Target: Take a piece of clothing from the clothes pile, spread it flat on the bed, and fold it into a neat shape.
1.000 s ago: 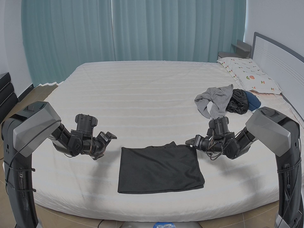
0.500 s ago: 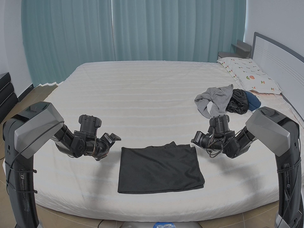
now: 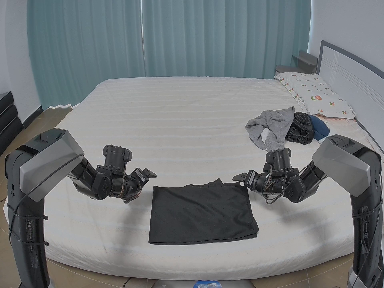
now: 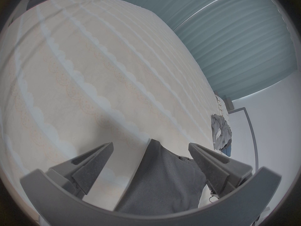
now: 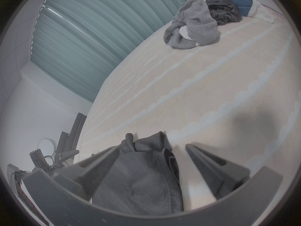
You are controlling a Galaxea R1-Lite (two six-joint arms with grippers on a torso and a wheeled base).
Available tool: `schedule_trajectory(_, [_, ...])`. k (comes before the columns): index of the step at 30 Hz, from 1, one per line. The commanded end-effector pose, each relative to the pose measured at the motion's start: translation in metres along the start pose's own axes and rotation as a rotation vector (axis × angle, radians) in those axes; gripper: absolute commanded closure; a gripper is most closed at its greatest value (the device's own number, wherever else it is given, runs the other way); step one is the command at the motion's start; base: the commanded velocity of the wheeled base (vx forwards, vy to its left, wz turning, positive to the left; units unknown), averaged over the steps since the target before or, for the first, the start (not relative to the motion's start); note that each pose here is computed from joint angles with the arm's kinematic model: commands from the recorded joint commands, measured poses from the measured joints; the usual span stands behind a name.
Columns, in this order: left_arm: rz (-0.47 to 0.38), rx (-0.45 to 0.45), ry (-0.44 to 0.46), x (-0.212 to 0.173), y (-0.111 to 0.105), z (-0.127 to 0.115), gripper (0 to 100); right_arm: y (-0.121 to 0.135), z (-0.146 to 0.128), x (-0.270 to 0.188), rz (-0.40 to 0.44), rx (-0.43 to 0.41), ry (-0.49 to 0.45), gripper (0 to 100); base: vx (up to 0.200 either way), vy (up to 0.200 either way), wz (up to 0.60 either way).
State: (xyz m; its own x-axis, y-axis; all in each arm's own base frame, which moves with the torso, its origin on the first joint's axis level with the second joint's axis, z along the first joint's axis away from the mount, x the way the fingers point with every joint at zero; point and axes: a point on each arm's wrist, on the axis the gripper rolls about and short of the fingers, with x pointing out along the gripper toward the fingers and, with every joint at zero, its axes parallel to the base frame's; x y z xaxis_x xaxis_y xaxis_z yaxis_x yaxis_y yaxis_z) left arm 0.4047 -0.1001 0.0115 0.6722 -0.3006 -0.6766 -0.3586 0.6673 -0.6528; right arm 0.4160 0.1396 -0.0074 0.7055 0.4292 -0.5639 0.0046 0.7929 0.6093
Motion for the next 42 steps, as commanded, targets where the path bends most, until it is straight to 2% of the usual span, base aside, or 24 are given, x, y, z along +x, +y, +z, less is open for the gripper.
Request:
schedule_trajectory(1, [0.000,-0.002,0.000,0.001,0.000,0.000,0,0.004,-0.004,0.002,0.007,-0.010,0.012,0,0.000,0.000,0.00])
schedule_trajectory(4, [0.000,-0.002,0.000,0.001,0.000,0.000,0,0.006,-0.008,0.004,0.009,-0.019,0.025,0,0.000,0.000,0.00])
schedule_trajectory(5, [0.000,-0.002,0.000,0.001,0.000,0.000,0,0.005,-0.010,0.005,0.008,-0.032,0.028,100,0.000,0.000,0.00])
schedule_trajectory(17, [0.001,0.001,-0.001,0.002,0.000,0.000,0,-0.002,0.000,0.006,0.002,-0.019,-0.004,100,0.000,0.000,0.00])
schedule_trajectory(23, [0.009,0.041,0.004,0.004,0.002,-0.001,0,-0.004,0.007,0.004,-0.006,-0.009,-0.026,100,0.000,0.000,0.00])
schedule_trajectory(42, [-0.013,0.082,0.014,0.025,-0.010,-0.012,0,-0.013,0.009,0.004,-0.027,0.006,-0.030,100,0.000,0.000,0.00])
